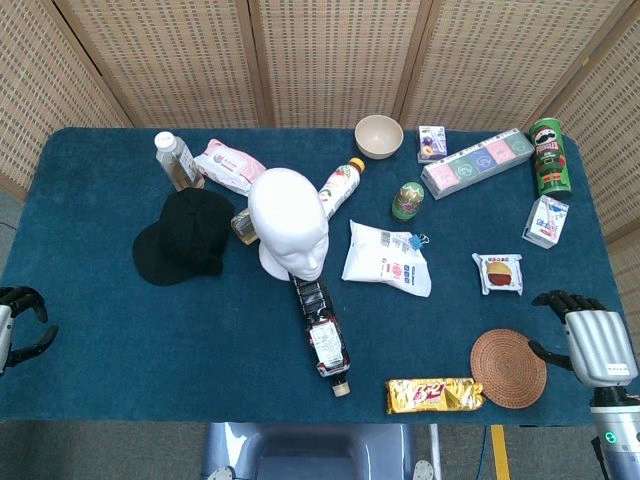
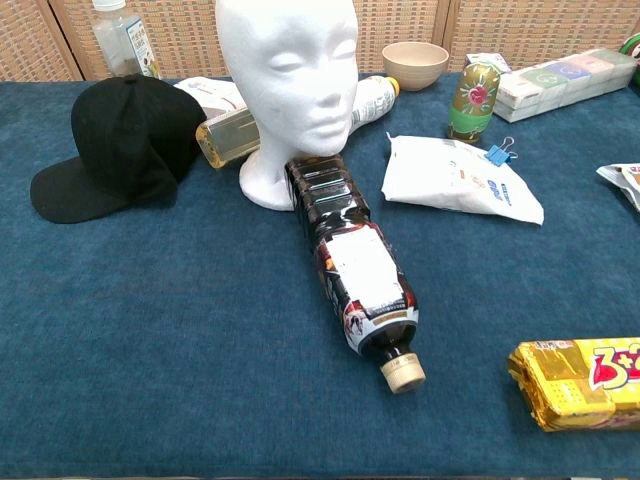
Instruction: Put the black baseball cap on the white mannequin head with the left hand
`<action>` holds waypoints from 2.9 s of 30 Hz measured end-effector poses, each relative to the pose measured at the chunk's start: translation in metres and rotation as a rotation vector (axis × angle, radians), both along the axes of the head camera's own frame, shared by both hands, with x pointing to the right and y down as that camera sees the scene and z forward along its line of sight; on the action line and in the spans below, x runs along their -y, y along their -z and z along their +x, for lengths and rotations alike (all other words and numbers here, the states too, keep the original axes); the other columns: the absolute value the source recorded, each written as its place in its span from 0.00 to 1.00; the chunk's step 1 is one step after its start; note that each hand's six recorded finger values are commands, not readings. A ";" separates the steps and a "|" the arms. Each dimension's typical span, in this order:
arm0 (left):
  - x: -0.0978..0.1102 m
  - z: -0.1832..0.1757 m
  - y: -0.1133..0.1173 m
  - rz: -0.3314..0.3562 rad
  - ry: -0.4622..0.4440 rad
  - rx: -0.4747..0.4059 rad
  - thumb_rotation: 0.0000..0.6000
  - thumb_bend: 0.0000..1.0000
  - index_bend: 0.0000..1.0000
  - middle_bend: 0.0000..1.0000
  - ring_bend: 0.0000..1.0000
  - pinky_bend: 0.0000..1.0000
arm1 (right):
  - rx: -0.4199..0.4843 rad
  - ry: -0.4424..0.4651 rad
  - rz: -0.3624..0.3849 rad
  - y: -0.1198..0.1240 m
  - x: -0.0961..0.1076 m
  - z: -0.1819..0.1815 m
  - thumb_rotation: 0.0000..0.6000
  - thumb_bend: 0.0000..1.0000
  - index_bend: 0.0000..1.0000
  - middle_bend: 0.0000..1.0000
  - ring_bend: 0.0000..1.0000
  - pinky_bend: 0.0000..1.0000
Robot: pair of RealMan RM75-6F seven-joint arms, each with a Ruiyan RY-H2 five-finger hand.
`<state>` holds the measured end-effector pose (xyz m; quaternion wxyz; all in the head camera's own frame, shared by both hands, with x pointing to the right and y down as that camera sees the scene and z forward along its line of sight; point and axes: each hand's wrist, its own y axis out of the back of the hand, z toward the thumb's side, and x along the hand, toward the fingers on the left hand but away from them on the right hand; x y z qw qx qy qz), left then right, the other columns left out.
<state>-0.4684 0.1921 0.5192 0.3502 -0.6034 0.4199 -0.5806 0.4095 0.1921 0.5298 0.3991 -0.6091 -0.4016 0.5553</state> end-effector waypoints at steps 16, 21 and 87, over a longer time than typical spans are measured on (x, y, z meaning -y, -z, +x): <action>0.005 0.001 0.001 0.001 -0.018 0.012 1.00 0.26 0.59 0.43 0.34 0.45 | -0.002 -0.007 0.005 0.003 -0.002 0.003 1.00 0.15 0.38 0.41 0.44 0.43; 0.008 -0.001 0.002 0.003 -0.022 0.016 1.00 0.26 0.58 0.43 0.34 0.45 | -0.004 -0.008 0.010 0.005 -0.002 0.003 1.00 0.15 0.38 0.41 0.44 0.43; 0.169 0.125 -0.170 -0.132 -0.520 -0.072 1.00 0.15 0.51 0.24 0.19 0.49 | -0.087 -0.089 0.040 0.034 -0.019 0.022 1.00 0.15 0.38 0.41 0.44 0.44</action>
